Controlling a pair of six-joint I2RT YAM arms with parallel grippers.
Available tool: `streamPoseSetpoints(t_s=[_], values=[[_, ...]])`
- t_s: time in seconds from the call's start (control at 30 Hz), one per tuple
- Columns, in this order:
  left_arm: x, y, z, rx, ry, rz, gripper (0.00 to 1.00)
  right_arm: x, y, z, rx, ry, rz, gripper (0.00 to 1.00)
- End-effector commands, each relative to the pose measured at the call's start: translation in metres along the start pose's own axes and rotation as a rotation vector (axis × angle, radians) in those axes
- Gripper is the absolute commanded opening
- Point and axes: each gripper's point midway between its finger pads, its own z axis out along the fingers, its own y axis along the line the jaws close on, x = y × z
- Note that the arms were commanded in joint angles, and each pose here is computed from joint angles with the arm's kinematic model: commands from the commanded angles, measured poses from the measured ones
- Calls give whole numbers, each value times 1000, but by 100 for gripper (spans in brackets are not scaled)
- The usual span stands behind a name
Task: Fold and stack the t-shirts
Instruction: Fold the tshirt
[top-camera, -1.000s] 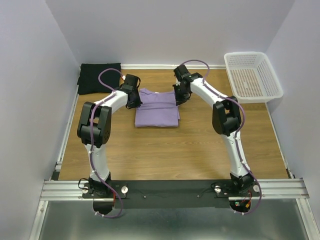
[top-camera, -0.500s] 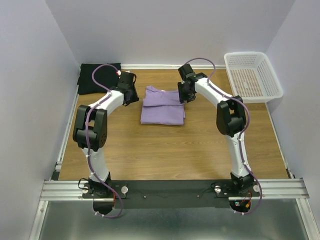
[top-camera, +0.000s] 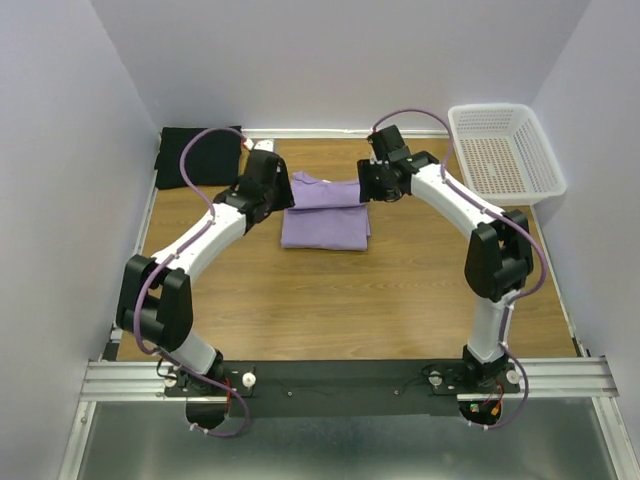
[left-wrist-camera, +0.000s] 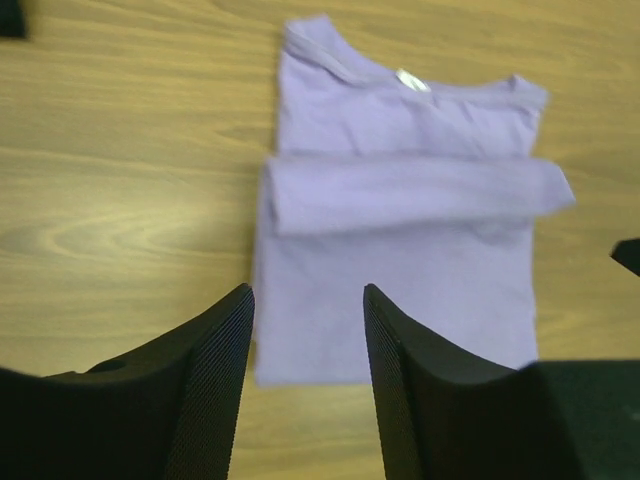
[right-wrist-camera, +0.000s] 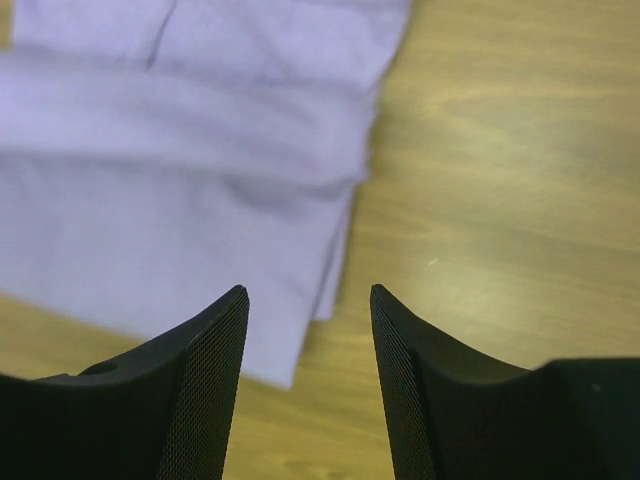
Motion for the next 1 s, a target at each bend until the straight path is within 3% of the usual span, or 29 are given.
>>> streamPoseSetpoints(t_s=[0.0,0.1,0.23,0.4,0.63,0.8,0.97], values=[[59,1,13,-28,120,11,50,16,50,-14,-198,-21,15,60],[87,-9,24,-21,187,28,43,38,72,-12,-300,11,32,60],[112,-25,35,3,246,50,41,59,81,2,-359,38,63,56],[144,-24,41,-3,330,38,38,94,69,25,-320,93,88,49],[182,-3,36,-45,419,22,36,140,46,48,-242,182,94,47],[201,3,20,-33,475,6,34,169,40,39,-239,241,126,46],[232,3,-22,26,567,-19,34,210,41,7,-301,333,163,46]])
